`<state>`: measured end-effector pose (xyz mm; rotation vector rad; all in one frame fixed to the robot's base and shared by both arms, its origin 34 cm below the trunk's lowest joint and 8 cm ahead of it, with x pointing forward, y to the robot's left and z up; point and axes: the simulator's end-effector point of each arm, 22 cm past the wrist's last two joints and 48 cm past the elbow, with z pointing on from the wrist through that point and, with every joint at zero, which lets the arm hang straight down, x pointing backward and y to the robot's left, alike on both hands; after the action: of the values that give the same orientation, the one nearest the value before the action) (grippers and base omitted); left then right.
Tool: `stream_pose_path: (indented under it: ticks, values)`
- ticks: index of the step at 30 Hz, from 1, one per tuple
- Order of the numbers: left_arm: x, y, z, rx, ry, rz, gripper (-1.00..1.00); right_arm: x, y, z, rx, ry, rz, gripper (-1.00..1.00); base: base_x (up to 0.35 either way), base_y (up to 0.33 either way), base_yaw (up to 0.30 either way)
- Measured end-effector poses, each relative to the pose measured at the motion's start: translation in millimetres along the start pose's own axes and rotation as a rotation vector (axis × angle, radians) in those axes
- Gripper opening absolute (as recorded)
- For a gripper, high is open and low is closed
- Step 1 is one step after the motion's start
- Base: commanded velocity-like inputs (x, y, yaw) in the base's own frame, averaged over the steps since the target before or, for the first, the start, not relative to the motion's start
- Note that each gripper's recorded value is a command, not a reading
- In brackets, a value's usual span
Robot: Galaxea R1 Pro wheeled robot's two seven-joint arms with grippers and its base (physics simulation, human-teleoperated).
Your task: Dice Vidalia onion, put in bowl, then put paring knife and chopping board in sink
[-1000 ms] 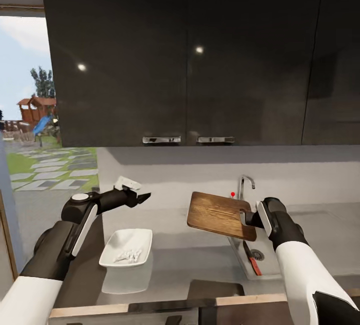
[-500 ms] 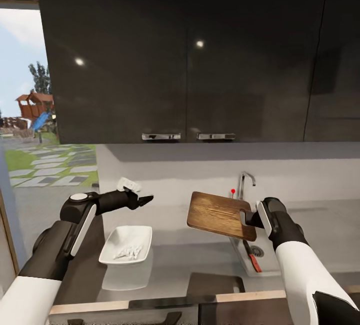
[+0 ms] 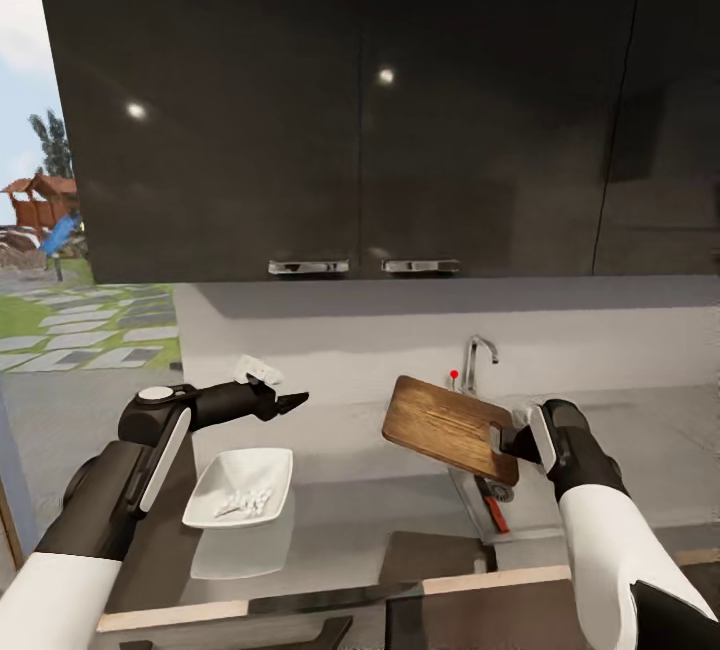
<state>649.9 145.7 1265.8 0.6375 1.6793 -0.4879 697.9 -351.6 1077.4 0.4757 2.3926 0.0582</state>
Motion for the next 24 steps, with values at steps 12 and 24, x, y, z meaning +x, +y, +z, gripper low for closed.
stream_pose_path:
  ticks: [12, 24]
  values:
    - [7, 2, 4.8, 0.002, 0.01, -0.008, 1.0, 10, -13, 11.6, -0.012, 0.031, 0.087, -1.0, 0.0, 0.0, -0.159]
    - [-3, -13, -8.7, 0.121, -0.024, -0.017, 1.0, 17, -8, 17.8, -0.014, 0.046, 0.086, -1.0, 0.0, 0.0, -0.092]
